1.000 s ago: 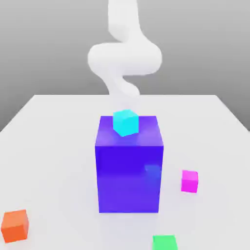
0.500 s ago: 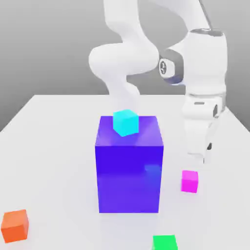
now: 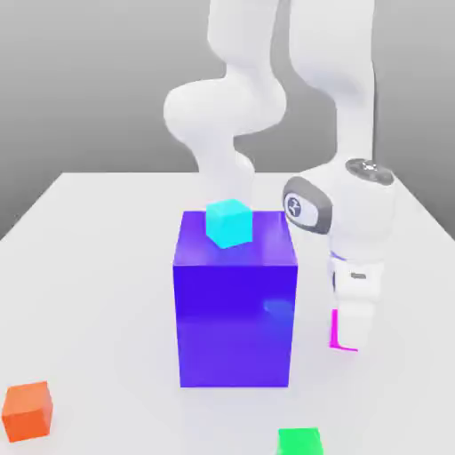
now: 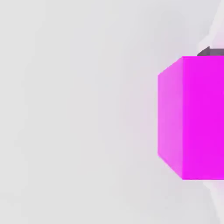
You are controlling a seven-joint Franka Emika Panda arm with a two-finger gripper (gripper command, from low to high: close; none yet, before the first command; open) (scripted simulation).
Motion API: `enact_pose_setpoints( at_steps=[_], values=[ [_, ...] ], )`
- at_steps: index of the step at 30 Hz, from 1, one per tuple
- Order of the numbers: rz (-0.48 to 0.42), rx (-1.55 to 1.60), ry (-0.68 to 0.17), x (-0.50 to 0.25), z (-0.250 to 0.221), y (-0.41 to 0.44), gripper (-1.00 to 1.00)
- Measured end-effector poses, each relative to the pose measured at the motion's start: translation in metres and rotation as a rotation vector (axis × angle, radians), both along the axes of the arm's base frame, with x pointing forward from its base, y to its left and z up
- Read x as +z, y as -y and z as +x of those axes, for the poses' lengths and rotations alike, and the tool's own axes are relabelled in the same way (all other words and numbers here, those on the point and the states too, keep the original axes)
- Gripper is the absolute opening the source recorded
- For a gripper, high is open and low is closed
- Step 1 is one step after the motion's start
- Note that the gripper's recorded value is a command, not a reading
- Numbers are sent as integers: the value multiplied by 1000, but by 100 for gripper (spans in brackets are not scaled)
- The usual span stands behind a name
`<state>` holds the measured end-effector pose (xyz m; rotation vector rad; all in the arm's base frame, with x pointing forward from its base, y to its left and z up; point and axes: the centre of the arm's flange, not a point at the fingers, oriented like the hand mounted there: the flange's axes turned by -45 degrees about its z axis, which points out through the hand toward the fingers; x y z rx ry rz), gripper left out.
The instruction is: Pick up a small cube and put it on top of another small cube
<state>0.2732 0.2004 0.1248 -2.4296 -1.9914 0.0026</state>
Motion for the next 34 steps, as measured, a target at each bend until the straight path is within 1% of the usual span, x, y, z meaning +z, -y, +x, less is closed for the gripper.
enact_pose_setpoints(
  at_steps=[8, 10, 12, 14, 19, 25, 29, 30, 34],
  values=[
    [-1, 2, 1, 56, 1, -1, -100],
    [-1, -34, 1, 67, 10, -5, -100],
    [-2, -128, 2, 74, 35, -5, -100],
    [-3, -291, 3, 80, 74, 16, -100],
    [-3, -581, 3, 95, 148, 42, -100],
    [0, -938, 1, 116, 231, 99, -100],
    [1, -991, 1, 71, 243, 110, -100],
    [0, -993, 1, 60, 243, 110, 100],
    [0, -993, 1, 60, 243, 110, 100]
  ],
)
